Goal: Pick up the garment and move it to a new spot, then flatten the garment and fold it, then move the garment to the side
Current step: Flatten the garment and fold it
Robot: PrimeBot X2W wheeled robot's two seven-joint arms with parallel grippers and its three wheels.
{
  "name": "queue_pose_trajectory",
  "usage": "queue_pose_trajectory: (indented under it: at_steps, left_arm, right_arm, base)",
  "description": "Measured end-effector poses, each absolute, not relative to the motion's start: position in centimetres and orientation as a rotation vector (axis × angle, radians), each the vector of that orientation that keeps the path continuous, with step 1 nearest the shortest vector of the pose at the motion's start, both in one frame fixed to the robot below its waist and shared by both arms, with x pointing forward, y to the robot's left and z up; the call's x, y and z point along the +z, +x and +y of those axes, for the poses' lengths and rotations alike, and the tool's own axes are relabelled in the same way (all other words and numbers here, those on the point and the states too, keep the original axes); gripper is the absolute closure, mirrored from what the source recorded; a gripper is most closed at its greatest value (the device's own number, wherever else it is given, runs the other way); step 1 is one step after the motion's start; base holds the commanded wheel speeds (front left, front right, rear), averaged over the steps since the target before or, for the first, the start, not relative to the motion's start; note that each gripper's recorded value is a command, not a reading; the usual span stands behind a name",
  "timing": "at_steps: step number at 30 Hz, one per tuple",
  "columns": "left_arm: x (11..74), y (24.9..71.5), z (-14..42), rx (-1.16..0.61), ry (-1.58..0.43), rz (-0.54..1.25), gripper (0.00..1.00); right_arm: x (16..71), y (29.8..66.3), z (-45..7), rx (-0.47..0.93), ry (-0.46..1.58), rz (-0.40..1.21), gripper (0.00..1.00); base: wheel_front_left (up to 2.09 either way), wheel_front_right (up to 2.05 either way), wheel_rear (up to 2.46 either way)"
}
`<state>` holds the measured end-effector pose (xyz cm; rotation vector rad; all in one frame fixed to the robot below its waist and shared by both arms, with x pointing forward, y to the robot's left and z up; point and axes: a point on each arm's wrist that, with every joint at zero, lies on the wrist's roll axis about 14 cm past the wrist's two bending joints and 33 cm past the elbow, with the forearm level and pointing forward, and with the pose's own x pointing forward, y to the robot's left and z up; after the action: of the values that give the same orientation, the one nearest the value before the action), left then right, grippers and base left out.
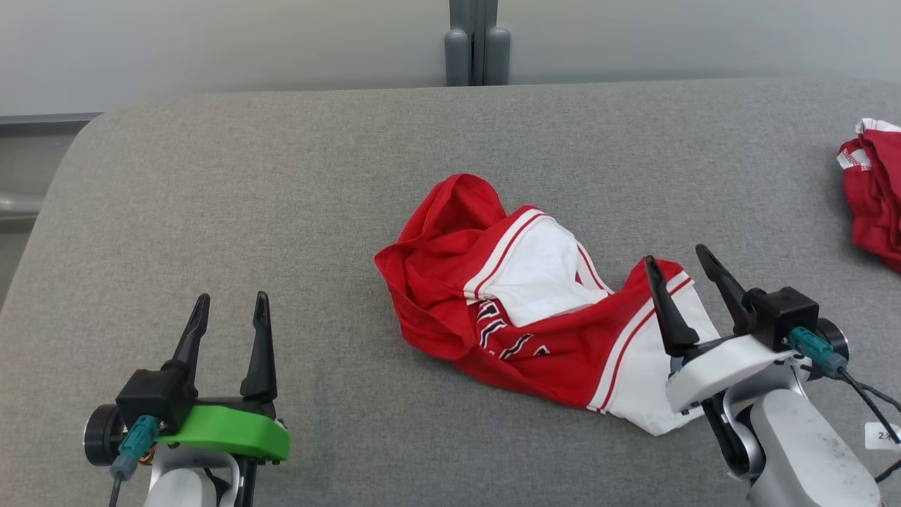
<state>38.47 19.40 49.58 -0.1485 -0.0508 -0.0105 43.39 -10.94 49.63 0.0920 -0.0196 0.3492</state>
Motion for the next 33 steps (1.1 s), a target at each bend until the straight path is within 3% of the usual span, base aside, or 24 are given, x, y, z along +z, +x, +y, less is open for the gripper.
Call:
queue_pose_trajectory:
  at_steps: [9, 17, 24, 25, 26, 27, 28, 33]
  left_arm:
    - [49.3, 38.4, 19.3, -0.013, -0.150, -0.041, 0.00]
    - [48.9, 38.2, 20.0, 0.009, -0.155, -0.030, 0.00]
    - [48.9, 38.0, 20.2, 0.016, -0.157, -0.030, 0.00]
    - [48.9, 38.1, 20.1, 0.015, -0.157, -0.030, 0.00]
    - [48.9, 38.1, 20.0, 0.012, -0.158, -0.029, 0.00]
    - [48.9, 38.1, 19.9, 0.009, -0.159, -0.029, 0.00]
    - [48.8, 38.2, 19.8, 0.005, -0.159, -0.028, 0.00]
    - [48.7, 38.4, 19.2, -0.011, -0.161, -0.024, 0.00]
  right_arm:
    - [49.2, 46.0, -9.4, 0.395, 0.036, 0.024, 0.00]
    - [44.3, 47.4, -10.3, 0.390, -0.055, 0.243, 0.00]
    - [39.7, 45.7, -11.5, 0.360, -0.074, 0.443, 0.00]
    - [39.3, 45.4, -11.5, 0.359, -0.066, 0.464, 0.30]
    - [39.0, 45.2, -11.4, 0.357, -0.059, 0.477, 0.72]
    - [38.9, 45.1, -11.4, 0.355, -0.051, 0.483, 0.93]
    - [38.7, 44.9, -11.5, 0.353, -0.046, 0.491, 1.00]
    - [38.5, 45.0, -12.0, 0.331, -0.022, 0.503, 1.00]
  base:
    - [0.00, 0.00, 0.00]
    - [0.00, 0.00, 0.00]
    - [0.00, 0.00, 0.00]
    - [0.00, 0.00, 0.00]
    - [0.00, 0.00, 0.00]
    - [0.00, 0.00, 0.00]
    - [0.00, 0.00, 0.00]
    - [0.00, 0.00, 0.00]
